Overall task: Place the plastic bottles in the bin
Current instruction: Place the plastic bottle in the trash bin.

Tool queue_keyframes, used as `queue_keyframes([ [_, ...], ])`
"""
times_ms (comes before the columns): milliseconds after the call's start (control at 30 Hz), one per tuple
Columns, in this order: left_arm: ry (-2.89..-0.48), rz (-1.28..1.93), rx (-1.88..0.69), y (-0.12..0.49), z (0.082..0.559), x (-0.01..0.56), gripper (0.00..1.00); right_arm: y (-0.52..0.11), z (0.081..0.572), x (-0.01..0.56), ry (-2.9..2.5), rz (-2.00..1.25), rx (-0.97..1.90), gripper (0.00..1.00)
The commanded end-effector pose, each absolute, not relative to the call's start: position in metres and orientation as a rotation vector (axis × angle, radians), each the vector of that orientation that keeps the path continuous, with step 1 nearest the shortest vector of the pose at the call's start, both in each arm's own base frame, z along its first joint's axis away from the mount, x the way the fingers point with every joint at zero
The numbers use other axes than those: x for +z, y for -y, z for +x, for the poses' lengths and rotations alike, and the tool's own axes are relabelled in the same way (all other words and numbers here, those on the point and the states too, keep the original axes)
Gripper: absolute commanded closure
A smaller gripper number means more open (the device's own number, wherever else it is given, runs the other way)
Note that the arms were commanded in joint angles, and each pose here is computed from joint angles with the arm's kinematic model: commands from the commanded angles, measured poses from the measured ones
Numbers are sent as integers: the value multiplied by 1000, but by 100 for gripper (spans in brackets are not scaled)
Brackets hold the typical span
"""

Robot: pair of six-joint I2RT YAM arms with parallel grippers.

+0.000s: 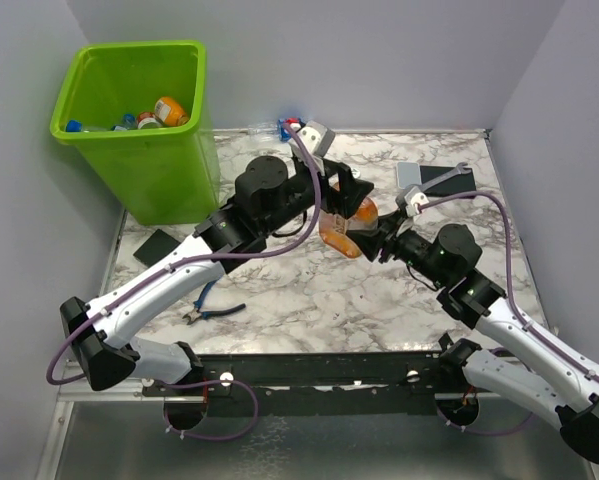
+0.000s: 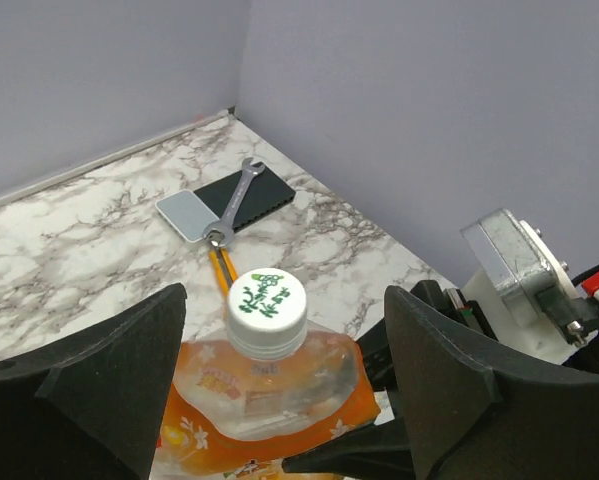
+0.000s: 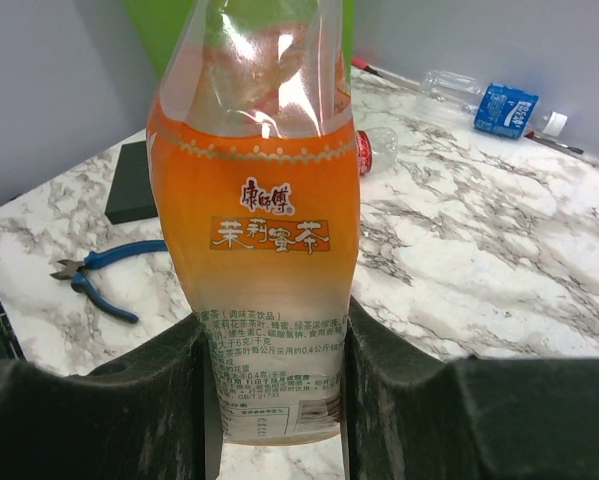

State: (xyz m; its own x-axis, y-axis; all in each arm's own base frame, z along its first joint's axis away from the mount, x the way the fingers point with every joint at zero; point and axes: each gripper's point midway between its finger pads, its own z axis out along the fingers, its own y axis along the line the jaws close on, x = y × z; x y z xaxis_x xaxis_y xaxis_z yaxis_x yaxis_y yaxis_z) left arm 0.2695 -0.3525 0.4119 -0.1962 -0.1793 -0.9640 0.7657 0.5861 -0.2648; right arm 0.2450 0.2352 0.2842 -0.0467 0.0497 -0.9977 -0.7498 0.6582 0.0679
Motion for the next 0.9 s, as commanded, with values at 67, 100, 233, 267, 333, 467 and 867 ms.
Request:
queue_keyframes([
  [67, -1580, 402, -681, 347, 287, 402, 24, -234, 254, 296, -1479, -578, 679, 82],
  [100, -1587, 397, -658, 347, 288, 398, 26, -235, 255, 296, -1480, -579, 680, 82],
  [233, -1599, 371, -601, 345, 293, 394, 34, -237, 255, 294, -1484, -583, 688, 82],
  [267, -1602, 367, -590, 345, 295, 392, 37, -237, 255, 293, -1485, -583, 690, 82],
  [333, -1606, 363, -578, 345, 297, 391, 42, -238, 255, 292, -1486, -584, 695, 82],
  [467, -1612, 368, -576, 349, 298, 387, 58, -239, 254, 292, -1487, -592, 699, 82],
  [867, -1613, 422, -603, 358, 294, 383, 100, -242, 249, 292, -1528, -584, 745, 27],
])
